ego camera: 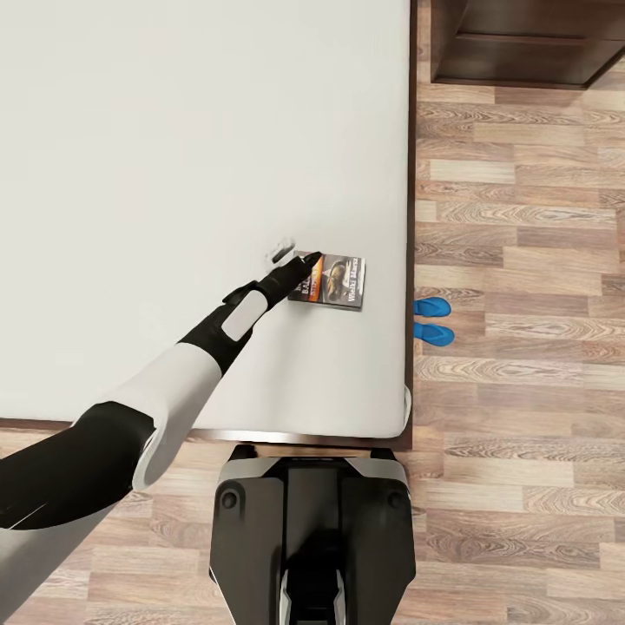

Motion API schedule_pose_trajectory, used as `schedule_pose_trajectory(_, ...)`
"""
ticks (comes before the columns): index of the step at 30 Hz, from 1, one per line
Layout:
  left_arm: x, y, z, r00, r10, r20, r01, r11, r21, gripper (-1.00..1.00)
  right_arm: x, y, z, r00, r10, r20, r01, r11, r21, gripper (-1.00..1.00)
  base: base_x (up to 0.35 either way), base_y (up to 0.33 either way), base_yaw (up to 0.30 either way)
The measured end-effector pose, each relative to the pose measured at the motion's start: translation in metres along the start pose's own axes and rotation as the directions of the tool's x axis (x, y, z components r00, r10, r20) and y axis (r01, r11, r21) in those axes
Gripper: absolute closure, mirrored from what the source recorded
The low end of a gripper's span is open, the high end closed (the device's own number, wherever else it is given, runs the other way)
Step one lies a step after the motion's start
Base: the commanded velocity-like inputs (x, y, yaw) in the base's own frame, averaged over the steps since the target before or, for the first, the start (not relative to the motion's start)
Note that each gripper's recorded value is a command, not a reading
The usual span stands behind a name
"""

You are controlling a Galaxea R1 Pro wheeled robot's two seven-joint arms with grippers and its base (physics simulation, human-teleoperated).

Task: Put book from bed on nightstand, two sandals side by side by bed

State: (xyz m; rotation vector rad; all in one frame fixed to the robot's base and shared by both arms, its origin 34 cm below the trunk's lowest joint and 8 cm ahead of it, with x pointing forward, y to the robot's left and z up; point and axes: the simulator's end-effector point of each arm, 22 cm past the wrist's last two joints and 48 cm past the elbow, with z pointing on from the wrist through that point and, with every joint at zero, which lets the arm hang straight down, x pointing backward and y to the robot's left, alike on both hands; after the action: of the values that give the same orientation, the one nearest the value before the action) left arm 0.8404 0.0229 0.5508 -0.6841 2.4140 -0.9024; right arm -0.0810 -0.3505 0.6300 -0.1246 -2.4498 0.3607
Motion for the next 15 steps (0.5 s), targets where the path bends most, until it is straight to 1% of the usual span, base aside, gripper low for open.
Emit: schedule_pose_trajectory(15, -0.0009, 0.0007, 0.0000, 1.000, 0.014, 0.004, -0.014, 1.000, -0.002, -1.00, -0.0004, -0.0001, 0.0000, 1.000, 0.000, 0.001, 0.000, 1.000, 0.000, -1.00, 0.000, 0.000, 0.000)
